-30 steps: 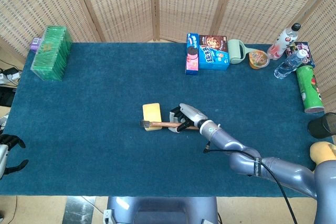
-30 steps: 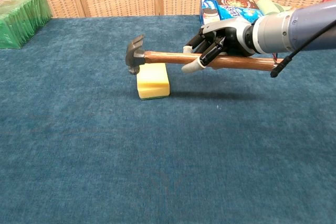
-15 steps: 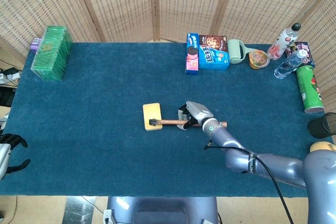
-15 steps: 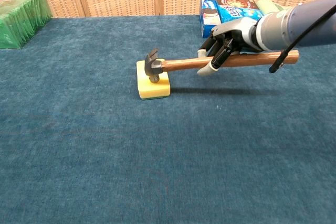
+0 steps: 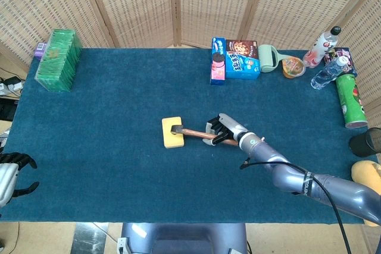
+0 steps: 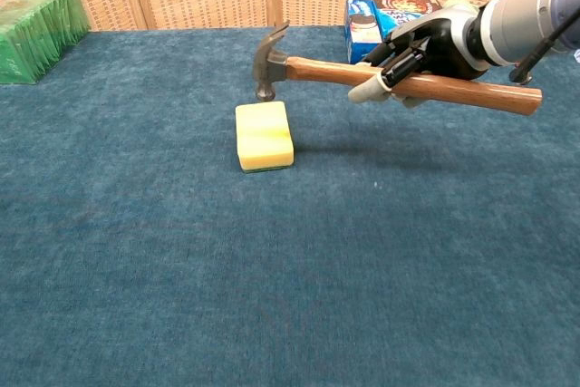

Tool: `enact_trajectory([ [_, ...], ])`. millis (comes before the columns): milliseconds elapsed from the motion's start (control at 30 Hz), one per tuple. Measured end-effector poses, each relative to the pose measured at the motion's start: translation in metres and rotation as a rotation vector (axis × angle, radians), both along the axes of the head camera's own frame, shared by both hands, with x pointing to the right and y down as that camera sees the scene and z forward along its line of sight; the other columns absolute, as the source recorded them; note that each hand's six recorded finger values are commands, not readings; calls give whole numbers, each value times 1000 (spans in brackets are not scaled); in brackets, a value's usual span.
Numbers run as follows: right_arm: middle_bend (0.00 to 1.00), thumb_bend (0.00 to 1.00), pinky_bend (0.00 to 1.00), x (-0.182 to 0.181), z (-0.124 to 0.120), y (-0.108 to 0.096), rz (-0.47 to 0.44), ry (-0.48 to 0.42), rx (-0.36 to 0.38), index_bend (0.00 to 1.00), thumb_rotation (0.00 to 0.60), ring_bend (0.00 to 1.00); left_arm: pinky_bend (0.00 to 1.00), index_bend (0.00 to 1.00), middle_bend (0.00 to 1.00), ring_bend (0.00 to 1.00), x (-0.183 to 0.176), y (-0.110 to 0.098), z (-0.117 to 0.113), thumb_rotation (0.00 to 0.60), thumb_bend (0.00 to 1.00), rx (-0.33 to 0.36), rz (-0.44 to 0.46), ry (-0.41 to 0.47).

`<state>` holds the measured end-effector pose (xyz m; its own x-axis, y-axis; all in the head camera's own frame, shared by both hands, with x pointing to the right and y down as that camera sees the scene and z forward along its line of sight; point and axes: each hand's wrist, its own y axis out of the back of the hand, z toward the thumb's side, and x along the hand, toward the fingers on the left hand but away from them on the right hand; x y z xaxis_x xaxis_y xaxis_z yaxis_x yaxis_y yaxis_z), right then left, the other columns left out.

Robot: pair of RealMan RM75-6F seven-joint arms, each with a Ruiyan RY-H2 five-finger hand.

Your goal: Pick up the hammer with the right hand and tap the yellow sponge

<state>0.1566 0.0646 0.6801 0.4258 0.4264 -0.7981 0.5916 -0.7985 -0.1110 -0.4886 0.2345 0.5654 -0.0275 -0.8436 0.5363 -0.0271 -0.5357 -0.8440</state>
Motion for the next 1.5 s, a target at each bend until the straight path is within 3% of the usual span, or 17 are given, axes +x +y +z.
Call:
enact_trajectory([
  [300, 1000, 452, 1000, 1, 7, 2, 3, -11, 9, 949, 600, 1000, 207, 465, 380, 259, 0, 1, 0, 600, 210, -6, -1, -2],
  [500, 1000, 462, 1000, 2, 17, 4, -38, 30, 22, 949, 600, 1000, 207, 465, 380, 259, 0, 2, 1, 600, 210, -13, -3, -5],
  [833, 1000, 482, 1000, 5, 37, 4, -174, 211, 59, 957, 600, 1000, 207, 465, 379, 259, -5, 3, 0, 600, 211, -16, -16, -23],
  [1000, 1000, 482, 1000, 5, 36, 1, -148, 271, 68, 957, 600, 1000, 207, 465, 379, 259, -6, 3, 0, 600, 211, -18, -20, -26],
  [1200, 1000, 484, 1000, -3, 17, -3, -46, 184, 53, 957, 600, 1000, 207, 465, 380, 259, -2, 2, 2, 600, 211, -23, -7, -15],
  [1500, 1000, 484, 1000, -8, -6, -5, 178, -86, -38, 958, 600, 1000, 207, 465, 380, 259, 1, 3, 3, 600, 211, -36, -2, -10],
])
